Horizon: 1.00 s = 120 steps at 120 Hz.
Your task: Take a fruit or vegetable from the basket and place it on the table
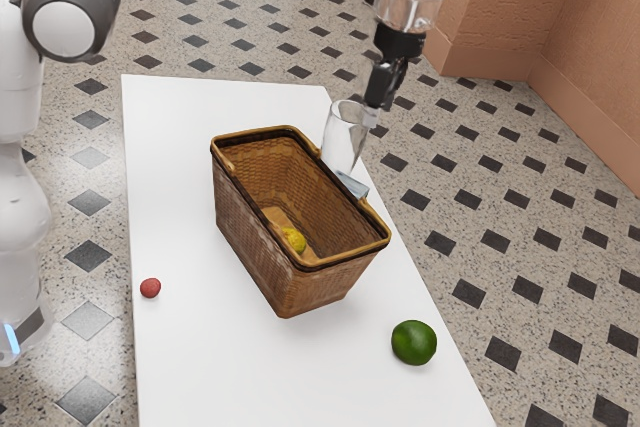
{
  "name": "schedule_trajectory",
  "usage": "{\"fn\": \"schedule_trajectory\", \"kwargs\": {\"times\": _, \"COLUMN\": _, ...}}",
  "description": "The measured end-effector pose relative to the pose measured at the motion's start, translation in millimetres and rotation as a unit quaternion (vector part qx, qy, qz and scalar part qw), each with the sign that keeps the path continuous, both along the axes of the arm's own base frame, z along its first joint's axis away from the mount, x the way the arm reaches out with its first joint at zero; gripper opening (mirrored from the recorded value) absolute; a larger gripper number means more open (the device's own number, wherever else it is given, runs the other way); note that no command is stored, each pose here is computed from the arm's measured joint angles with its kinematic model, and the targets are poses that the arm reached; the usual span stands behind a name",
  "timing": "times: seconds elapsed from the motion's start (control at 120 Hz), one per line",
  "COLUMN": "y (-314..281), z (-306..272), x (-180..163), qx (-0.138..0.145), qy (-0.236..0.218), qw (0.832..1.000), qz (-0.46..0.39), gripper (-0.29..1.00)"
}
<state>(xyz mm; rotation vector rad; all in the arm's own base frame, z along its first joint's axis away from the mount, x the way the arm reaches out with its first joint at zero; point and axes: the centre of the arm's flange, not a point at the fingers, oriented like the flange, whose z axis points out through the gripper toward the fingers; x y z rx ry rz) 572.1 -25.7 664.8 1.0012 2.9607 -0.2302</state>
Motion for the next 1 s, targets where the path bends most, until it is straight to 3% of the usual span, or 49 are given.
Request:
{"fn": "schedule_trajectory", "kwargs": {"times": 0.233, "y": -61.3, "z": 10.4, "x": -14.9, "qx": 0.006, "qy": -0.013, "qw": 0.995, "qz": -0.103, "gripper": 0.70}}
{"fn": "schedule_trajectory", "kwargs": {"times": 0.433, "y": -17.6, "z": 2.7, "x": -9.3, "qx": 0.026, "qy": -0.008, "qw": 0.991, "qz": -0.134, "gripper": 0.70}}
{"fn": "schedule_trajectory", "kwargs": {"times": 0.533, "y": -38.5, "z": -34.5, "x": -50.2, "qx": 0.059, "qy": 0.029, "qw": 0.984, "qz": -0.163, "gripper": 0.70}}
{"fn": "schedule_trajectory", "kwargs": {"times": 0.658, "y": -80.6, "z": -67.4, "x": -81.0, "qx": 0.069, "qy": 0.040, "qw": 0.972, "qz": -0.223, "gripper": 0.70}}
{"fn": "schedule_trajectory", "kwargs": {"times": 1.0, "y": -81.2, "z": -80.4, "x": -82.3, "qx": 0.057, "qy": 0.014, "qw": 0.960, "qz": -0.275, "gripper": 0.70}}
